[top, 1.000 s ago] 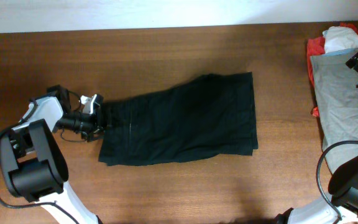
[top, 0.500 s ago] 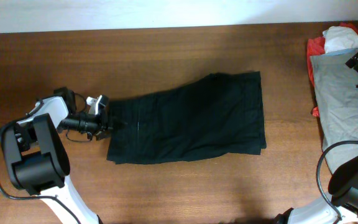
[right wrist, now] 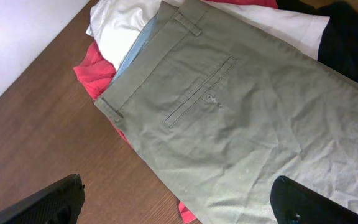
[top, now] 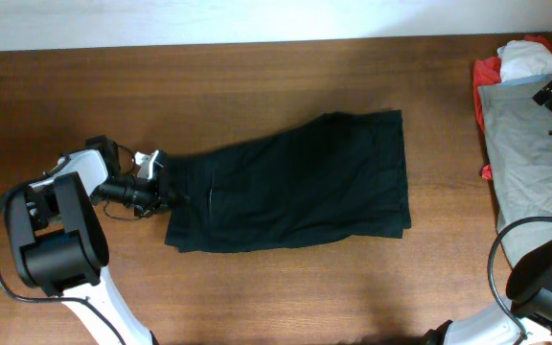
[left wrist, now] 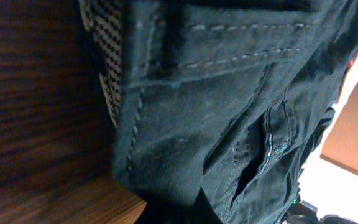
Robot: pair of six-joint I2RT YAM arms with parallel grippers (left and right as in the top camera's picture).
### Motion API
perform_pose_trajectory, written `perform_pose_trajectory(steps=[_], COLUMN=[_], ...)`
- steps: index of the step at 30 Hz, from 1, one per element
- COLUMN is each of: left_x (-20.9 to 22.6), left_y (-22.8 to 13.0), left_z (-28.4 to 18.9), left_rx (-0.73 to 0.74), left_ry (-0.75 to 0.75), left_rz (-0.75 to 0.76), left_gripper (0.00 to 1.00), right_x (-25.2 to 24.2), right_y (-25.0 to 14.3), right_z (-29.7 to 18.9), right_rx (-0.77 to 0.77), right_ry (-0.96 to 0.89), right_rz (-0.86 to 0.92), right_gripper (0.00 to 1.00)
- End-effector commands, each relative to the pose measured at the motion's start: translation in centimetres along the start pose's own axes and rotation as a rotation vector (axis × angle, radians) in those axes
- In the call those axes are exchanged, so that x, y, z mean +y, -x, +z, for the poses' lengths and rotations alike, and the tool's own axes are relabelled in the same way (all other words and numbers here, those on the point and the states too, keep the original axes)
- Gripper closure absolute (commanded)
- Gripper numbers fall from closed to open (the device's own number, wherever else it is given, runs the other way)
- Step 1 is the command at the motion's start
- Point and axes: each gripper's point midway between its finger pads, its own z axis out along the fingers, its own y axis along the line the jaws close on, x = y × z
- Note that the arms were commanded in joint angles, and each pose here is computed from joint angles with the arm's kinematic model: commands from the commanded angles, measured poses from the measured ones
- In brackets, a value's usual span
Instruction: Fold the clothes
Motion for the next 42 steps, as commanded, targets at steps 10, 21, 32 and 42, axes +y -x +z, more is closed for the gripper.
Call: perform_pose_trajectory(steps=[10, 21, 32, 42], left_x=[4.0, -5.9, -15.7, -25.2], left_y=[1.6, 3.9, 1.2, 0.4], left_z=[-5.7, -13.3, -12.3, -6.3], left_rx=[0.052, -0.112, -0.184, -0.199], left_ry=[0.291, 0.465, 0.482, 0.407], left_rz=[-0.183, 0.003, 0.141, 0.402], left_gripper=[1.00, 1.00, 1.00, 1.00], right_x=[-0.1, -0.1, -0.1, -0.1], right_y=[0.2, 0.2, 0.2, 0.2], right_z=[-0.2, -0.2, -0.2, -0.2], right_rx=[-0.009, -0.009, -0.009, -0.009], right_ry=[-0.009, -0.009, -0.009, -0.009], right_rz=[0.008, 0.008, 0.008, 0.008], right_gripper=[0.01, 0.01, 0.01, 0.01])
